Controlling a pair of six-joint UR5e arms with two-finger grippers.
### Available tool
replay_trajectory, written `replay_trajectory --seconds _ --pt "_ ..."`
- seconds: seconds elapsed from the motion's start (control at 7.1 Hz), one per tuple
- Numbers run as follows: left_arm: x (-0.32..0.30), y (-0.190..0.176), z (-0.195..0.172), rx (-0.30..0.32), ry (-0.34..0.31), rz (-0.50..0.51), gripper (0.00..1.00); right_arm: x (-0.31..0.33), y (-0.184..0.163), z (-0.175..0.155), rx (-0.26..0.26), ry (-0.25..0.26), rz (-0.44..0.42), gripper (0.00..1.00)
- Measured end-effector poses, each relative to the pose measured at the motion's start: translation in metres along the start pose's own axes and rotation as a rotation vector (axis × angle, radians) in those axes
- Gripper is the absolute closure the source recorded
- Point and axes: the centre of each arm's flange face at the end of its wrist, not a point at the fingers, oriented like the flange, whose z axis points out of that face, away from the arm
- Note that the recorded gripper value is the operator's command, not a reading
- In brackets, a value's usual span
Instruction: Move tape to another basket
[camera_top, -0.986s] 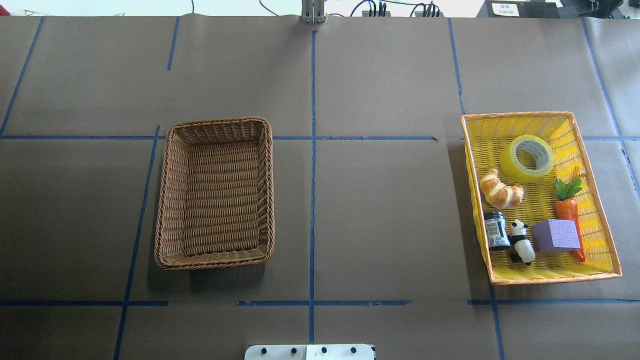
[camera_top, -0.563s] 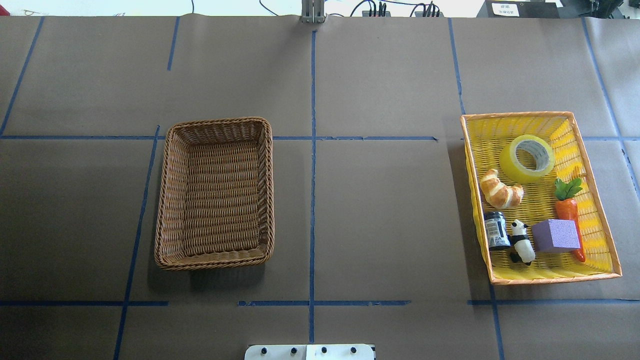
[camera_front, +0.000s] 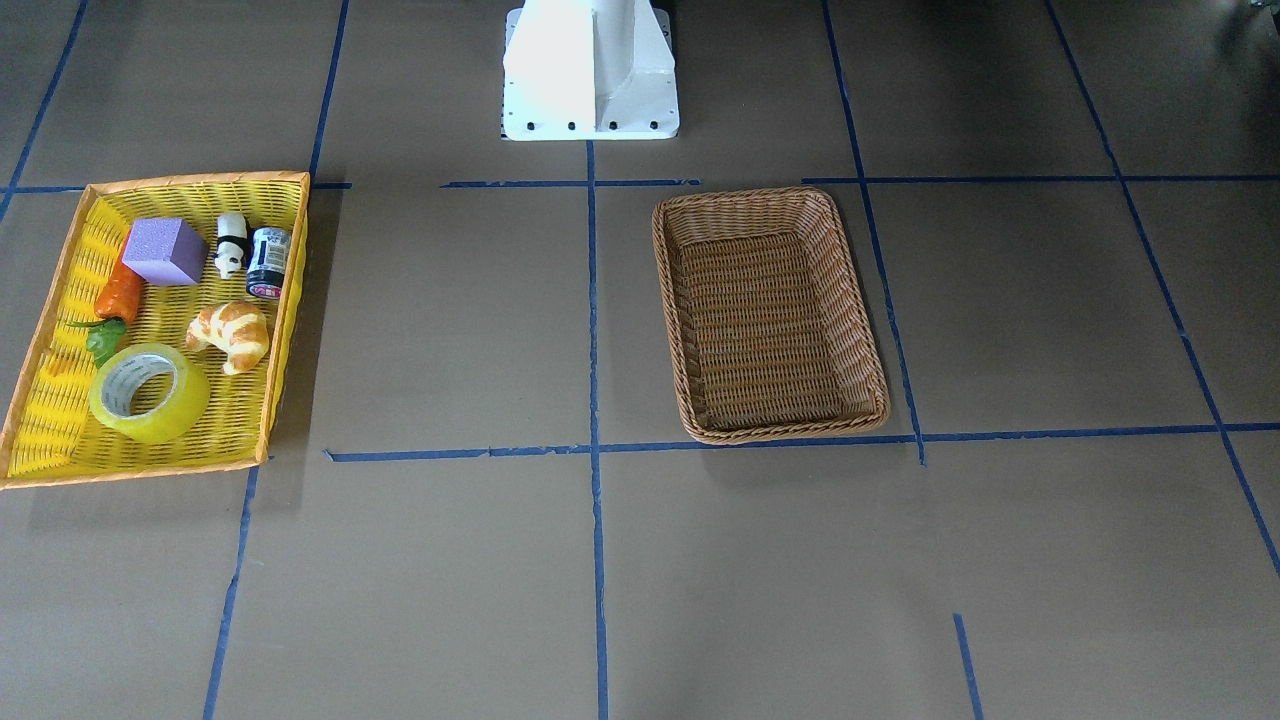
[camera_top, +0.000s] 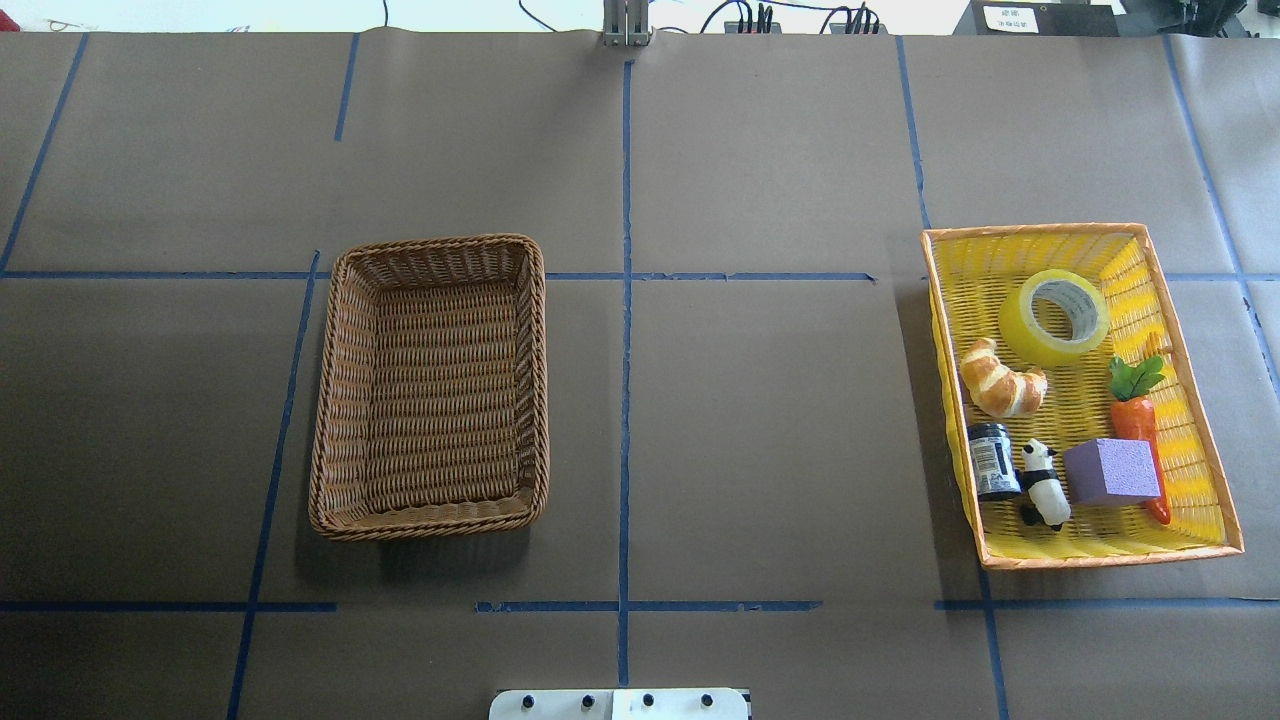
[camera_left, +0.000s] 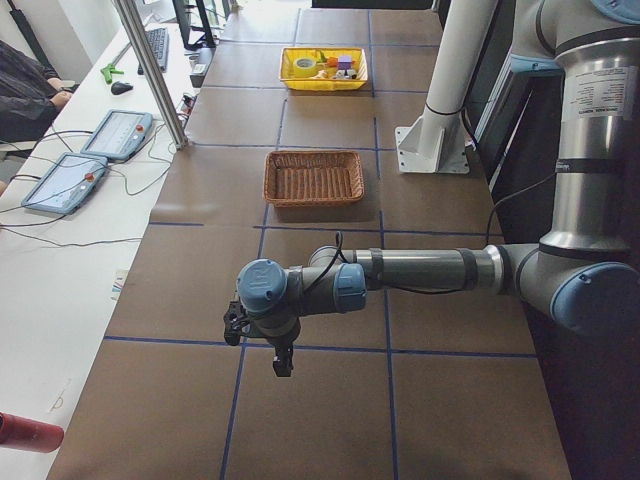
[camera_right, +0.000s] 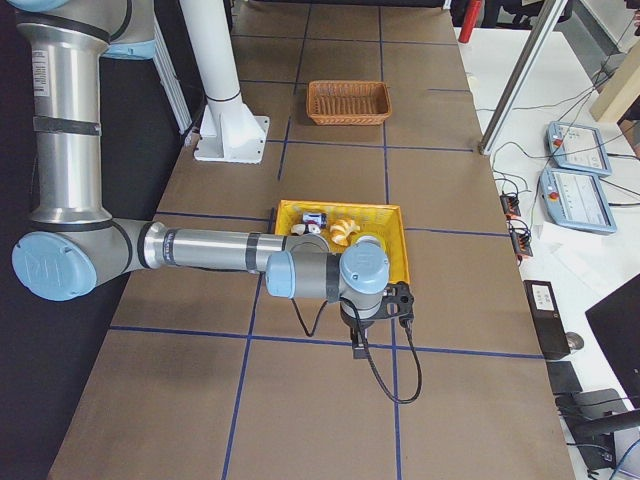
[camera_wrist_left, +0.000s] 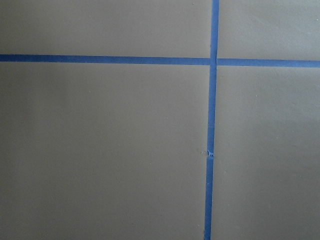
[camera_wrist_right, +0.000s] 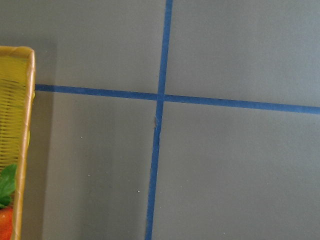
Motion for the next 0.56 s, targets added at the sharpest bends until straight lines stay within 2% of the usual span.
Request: replay_trajectory --seconds 0.28,0.56 --pt "0.004 -0.001 -0.003 0.006 -0.001 0.006 0.0 -0.026 -0.033 -0.014 0.037 -0.018 -0.041 0.0" --pt "0.007 -0.001 -0.007 0.012 -0.004 0.013 0.0 -0.049 -0.048 -0.007 0.027 -0.029 -0.076 0.0"
